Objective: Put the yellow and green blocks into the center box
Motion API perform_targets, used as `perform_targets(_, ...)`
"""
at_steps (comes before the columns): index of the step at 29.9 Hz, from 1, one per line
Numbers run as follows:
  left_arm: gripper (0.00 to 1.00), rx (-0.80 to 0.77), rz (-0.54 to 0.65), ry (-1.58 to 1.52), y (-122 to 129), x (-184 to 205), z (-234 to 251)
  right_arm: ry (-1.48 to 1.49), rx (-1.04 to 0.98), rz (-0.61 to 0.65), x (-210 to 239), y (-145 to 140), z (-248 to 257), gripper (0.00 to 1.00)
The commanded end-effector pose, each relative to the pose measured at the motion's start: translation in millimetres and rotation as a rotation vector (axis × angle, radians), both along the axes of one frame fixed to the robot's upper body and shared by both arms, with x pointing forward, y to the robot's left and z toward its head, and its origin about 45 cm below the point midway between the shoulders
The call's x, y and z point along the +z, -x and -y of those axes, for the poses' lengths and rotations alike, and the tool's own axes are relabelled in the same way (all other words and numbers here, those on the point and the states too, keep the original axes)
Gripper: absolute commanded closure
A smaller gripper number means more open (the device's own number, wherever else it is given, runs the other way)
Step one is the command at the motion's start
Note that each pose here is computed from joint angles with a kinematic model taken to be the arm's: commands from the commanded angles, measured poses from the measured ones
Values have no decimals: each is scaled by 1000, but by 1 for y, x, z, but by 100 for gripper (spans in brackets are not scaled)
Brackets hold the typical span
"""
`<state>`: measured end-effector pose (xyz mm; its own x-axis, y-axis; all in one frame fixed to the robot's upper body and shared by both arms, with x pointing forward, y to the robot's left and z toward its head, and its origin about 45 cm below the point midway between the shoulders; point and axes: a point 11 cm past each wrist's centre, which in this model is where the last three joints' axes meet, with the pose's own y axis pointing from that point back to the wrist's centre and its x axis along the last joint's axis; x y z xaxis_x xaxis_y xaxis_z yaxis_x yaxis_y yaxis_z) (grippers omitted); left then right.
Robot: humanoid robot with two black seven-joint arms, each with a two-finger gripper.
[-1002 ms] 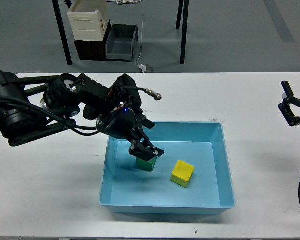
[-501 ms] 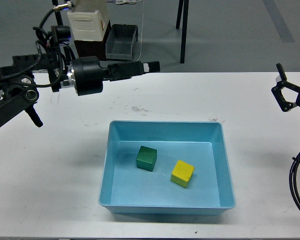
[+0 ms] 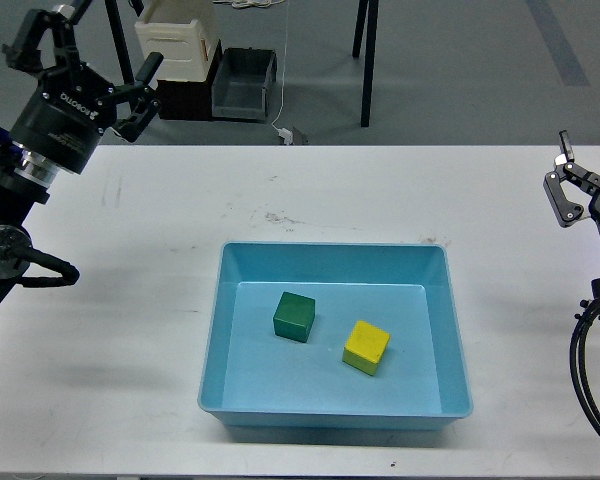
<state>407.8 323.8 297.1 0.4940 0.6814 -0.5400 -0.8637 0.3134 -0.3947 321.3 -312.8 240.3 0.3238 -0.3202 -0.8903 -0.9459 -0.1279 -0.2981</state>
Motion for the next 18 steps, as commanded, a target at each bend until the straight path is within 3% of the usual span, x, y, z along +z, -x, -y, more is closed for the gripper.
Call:
perform_targets(1,0,80,-158,213,13,-31,-24,-51,-1,-41,-14,16,-5,0)
perform_targets(10,0,121,-357,517,61,-86,-27,-215,-43,-137,-39,46,5,0)
perform_targets(18,0,51,-516,563,102,-113,-2,-313,-47,-208,-60,77,8,0)
